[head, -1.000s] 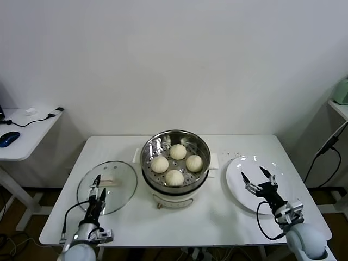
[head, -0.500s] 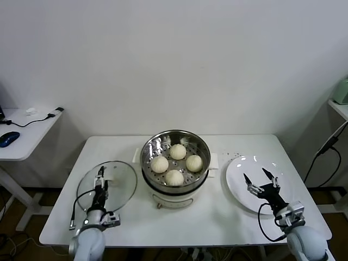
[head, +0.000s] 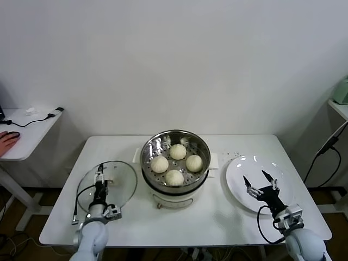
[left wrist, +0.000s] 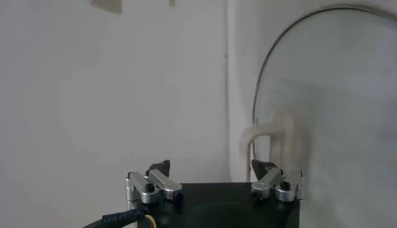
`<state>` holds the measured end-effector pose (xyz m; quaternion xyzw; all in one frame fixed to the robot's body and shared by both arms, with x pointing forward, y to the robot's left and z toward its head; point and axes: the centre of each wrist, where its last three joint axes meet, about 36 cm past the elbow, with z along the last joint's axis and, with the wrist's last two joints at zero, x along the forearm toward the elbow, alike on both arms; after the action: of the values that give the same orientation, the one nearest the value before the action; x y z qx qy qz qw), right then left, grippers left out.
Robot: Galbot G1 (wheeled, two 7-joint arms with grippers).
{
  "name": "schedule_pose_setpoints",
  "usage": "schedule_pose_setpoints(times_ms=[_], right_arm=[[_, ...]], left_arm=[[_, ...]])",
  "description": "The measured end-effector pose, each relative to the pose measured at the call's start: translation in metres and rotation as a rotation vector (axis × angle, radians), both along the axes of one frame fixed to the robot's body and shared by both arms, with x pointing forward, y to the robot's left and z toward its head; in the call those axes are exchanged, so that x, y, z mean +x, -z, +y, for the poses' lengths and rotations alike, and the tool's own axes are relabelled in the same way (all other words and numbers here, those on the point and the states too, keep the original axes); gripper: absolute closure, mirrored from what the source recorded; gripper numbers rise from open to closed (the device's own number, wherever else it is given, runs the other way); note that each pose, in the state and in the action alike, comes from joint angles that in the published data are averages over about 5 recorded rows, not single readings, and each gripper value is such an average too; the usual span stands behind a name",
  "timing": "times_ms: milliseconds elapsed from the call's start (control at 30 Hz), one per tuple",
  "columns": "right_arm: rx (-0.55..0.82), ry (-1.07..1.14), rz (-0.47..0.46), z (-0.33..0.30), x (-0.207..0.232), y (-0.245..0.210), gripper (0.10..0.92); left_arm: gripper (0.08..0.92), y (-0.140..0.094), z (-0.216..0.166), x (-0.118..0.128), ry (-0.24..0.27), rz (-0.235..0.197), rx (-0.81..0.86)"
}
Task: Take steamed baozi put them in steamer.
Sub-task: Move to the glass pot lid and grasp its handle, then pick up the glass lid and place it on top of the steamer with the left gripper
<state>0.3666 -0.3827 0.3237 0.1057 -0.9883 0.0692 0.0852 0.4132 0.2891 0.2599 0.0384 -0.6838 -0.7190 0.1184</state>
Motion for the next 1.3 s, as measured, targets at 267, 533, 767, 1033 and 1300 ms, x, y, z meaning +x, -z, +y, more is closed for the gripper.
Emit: schedule_pose_setpoints(times_ms=[267,533,767,1033,1300], right_arm=[[-0.006,0.008,-0.004,-0.003,-0.001,0.002,0.2],[-0.012,0.008,-0.006,-0.005,0.0,0.004,0.2],[-0.016,0.011,-0.009,-0.006,0.001,0.005,0.2],[-0.02,0.012,-0.015,-0.01,0.004,0.002,0.2],[-0.026,0.011,-0.022,-0.012,0.012,-0.001,0.2]], left_arm=[[0.232,0.004,0.007,0.009,-0.008,-0.006,-0.031],[0.455,0.008,0.012,0.007,0.015,0.008,-0.066],[0.663,0.006,0.017,0.005,0.034,0.003,-0.085],[0.846,-0.009,0.027,-0.003,0.036,-0.026,-0.093],[0.852,-0.05,0.045,-0.023,0.031,-0.094,-0.072]])
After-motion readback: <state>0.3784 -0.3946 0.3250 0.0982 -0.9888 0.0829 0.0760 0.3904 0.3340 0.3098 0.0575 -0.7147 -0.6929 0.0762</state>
